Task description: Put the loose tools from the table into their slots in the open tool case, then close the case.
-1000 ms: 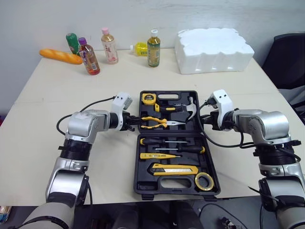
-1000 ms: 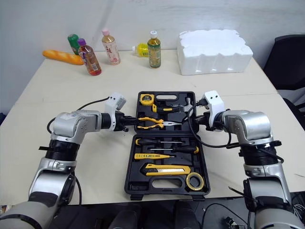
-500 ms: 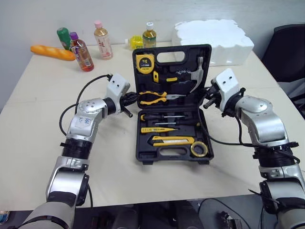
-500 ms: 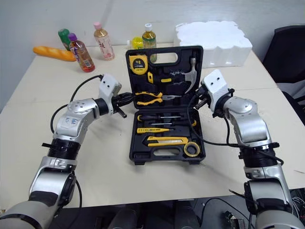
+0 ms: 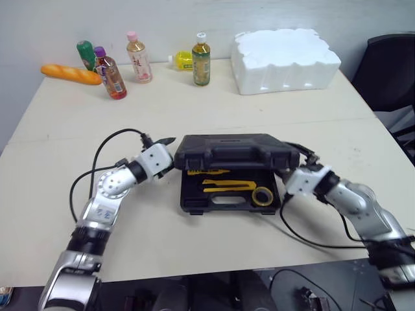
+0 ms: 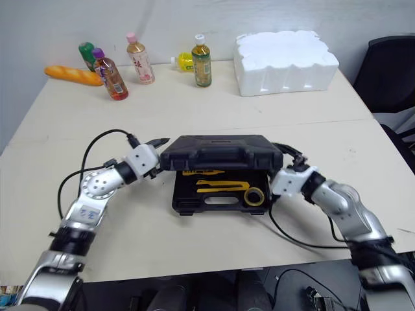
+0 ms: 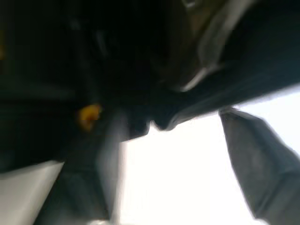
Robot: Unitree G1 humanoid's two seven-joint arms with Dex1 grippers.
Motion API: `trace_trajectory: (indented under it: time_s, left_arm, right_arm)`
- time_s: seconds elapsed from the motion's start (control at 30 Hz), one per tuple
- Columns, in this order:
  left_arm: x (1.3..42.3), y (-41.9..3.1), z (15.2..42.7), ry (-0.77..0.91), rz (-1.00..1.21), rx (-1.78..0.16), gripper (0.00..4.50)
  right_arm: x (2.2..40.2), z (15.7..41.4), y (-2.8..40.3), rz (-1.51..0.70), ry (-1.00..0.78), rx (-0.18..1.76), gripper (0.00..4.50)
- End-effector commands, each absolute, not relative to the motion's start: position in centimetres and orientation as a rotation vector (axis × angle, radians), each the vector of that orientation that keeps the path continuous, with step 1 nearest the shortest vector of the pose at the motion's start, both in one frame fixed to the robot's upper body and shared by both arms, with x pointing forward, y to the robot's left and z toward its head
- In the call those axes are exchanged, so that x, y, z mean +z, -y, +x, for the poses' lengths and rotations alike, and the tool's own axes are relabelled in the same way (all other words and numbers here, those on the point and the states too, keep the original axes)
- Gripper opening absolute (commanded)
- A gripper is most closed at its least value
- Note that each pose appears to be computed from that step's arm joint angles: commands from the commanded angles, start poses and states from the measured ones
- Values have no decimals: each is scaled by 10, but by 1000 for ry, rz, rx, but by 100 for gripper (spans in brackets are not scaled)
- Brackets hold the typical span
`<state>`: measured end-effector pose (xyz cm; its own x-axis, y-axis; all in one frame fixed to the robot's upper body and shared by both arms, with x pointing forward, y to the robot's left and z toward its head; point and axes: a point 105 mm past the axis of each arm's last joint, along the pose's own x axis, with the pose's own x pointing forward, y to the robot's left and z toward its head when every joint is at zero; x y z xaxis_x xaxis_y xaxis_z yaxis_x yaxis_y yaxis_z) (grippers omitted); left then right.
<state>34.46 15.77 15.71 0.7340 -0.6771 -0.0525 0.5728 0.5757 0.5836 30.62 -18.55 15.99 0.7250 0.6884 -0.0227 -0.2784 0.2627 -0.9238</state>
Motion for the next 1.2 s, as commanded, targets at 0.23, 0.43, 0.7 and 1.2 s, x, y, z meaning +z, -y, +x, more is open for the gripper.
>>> trace_trajectory:
  time_s: [0.23, 0.43, 0.7, 1.2]
  left_arm:
    - [156, -273, 233, -453, 59, -909, 446]
    - [159, -292, 252, -408, 75, -794, 446]
    - [160, -273, 283, -338, 107, -788, 394]
    - [166, -193, 396, -259, 251, -842, 0]
  right_arm:
    - [188, 182, 242, -333, -273, 925, 450]
    - [177, 175, 259, -224, -357, 867, 450]
    - [161, 183, 258, -270, -395, 854, 450]
    - [130, 225, 219, -418, -422, 912, 1]
